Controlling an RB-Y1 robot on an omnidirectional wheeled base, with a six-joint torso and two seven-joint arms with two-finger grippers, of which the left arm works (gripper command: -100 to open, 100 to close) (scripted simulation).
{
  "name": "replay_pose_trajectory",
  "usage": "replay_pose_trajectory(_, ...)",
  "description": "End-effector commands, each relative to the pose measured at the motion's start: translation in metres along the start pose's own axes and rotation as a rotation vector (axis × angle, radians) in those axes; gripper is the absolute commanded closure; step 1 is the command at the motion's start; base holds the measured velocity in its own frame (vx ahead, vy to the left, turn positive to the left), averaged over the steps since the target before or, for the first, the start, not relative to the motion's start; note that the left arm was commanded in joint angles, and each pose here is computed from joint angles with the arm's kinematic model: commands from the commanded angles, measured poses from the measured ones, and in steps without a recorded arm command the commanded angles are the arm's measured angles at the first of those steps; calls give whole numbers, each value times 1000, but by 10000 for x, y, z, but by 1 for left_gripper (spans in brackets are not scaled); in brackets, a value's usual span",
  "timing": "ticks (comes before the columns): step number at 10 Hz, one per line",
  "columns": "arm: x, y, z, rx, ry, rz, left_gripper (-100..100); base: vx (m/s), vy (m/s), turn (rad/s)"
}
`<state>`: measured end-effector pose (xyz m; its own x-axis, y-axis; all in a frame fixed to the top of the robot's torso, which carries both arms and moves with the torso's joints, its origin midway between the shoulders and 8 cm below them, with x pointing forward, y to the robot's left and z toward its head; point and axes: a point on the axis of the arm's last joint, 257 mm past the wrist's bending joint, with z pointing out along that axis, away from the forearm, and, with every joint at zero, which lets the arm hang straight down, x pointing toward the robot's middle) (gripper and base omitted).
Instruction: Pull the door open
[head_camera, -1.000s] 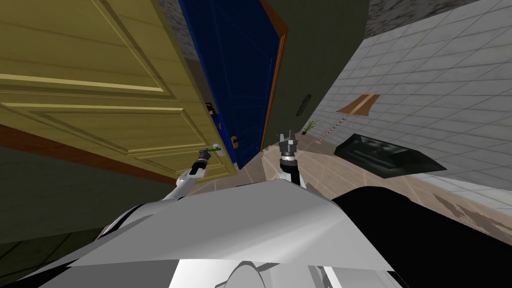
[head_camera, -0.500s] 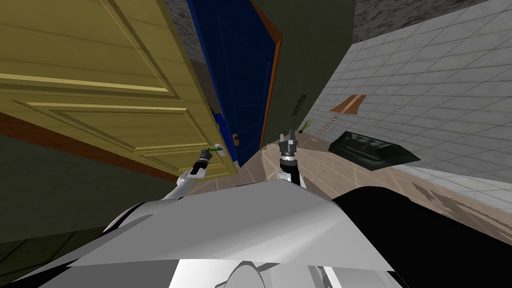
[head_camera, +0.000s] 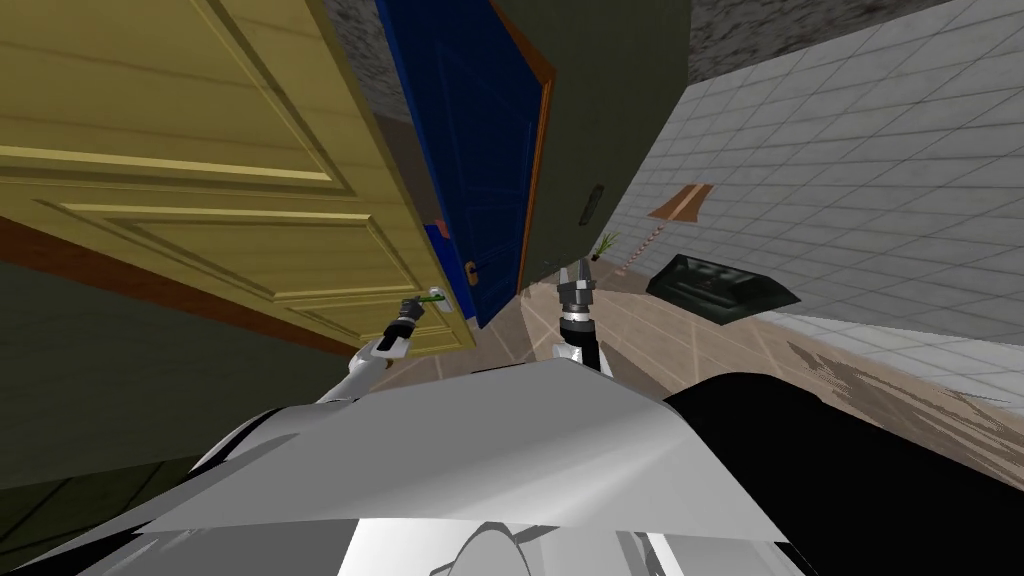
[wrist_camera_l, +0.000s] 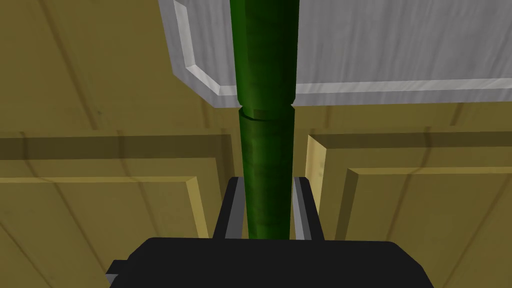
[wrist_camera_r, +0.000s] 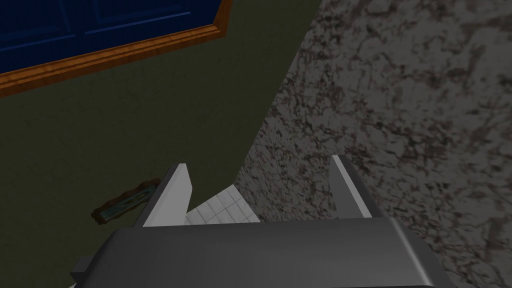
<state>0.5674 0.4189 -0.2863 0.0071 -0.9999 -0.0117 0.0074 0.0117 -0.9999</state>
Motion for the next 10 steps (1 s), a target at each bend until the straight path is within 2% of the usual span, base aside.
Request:
replay_pose_trajectory(1, 138, 51, -24, -6, 39, -6, 100, -213, 86, -109)
replay_pose_trajectory(5, 285, 59, -75, -7, 103, -12, 100, -206, 98, -91)
replay_pose_trajectory(6, 152, 29, -64, -9, 79, -4, 100, -83, 66, -21)
replay_pose_trajectory(7, 259, 50, -116, -10, 121, -4, 100, -180, 76, -29)
replay_pose_trajectory(9, 394, 42, -168, -6, 174, -5, 100, -222, 101, -49)
replay_pose_trajectory(10, 387, 53, -172, -9, 173, -5, 100, -134, 67, -10)
